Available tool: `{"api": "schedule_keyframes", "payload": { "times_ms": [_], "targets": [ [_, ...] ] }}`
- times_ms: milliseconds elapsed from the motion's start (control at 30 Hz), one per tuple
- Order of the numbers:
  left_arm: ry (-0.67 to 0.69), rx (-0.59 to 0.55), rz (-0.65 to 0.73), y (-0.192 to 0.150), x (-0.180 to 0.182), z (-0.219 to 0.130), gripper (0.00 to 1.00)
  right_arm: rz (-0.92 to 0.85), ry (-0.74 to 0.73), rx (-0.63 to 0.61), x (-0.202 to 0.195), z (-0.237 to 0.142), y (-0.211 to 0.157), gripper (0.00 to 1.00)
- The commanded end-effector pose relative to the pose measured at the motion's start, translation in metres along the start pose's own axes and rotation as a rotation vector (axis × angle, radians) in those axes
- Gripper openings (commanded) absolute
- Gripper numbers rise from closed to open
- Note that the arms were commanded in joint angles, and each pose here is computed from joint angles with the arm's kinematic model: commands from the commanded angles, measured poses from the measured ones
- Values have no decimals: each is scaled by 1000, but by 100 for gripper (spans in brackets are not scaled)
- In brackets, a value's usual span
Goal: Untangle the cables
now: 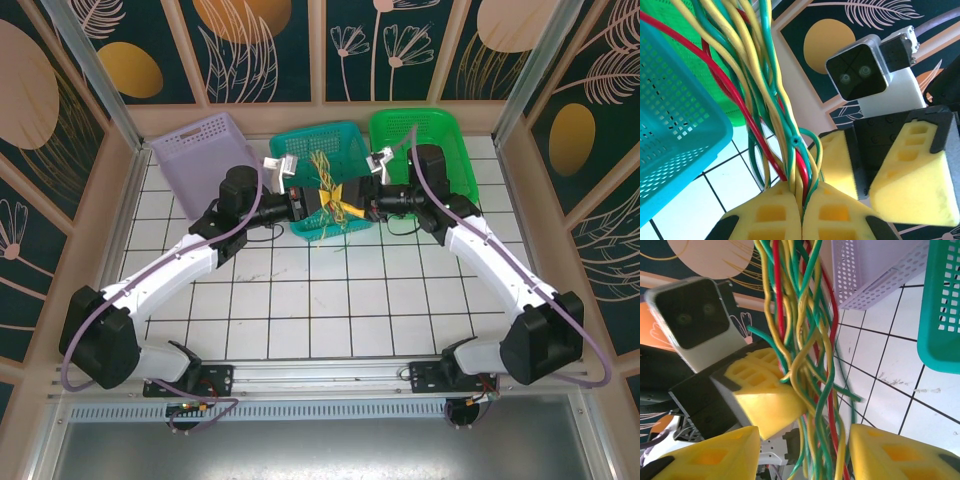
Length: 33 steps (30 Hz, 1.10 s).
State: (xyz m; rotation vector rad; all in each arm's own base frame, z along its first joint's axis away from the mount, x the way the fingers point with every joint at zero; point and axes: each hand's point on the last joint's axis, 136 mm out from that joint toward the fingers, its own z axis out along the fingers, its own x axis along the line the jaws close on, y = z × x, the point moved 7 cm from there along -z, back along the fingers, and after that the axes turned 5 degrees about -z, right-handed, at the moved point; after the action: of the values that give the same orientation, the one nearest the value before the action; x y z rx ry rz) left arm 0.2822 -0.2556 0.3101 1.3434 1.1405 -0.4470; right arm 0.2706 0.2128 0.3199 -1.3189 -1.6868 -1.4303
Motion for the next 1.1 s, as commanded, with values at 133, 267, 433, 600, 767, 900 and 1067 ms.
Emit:
{"api": "schedule_keyframes", "payload": {
  "times_ms": [133, 267, 433, 600, 767, 900, 1067],
  "targets": [
    [-101, -10, 39, 9, -22, -2, 0, -8, -36, 37, -13, 16, -10, 44],
    [-79, 0, 38, 6, -19, -1, 0, -9, -72, 7, -15, 16, -5, 15],
    [59, -2, 54, 4, -7, -8, 0, -22, -200, -86, -25, -4, 2, 0],
    [223, -10, 73, -1, 10, -17, 0, -51, -272, -159, -27, -23, 5, 0],
    [339, -57, 77, 1, 19, -27, 0, -88, -335, -185, -26, -31, 5, 0],
    [422, -67, 80, 1, 28, -30, 0, -107, -366, -197, -26, -35, 1, 0],
    [414, -65, 81, 1, 26, -29, 0, -125, -364, -204, -23, -36, 0, 0]
  ]
}}
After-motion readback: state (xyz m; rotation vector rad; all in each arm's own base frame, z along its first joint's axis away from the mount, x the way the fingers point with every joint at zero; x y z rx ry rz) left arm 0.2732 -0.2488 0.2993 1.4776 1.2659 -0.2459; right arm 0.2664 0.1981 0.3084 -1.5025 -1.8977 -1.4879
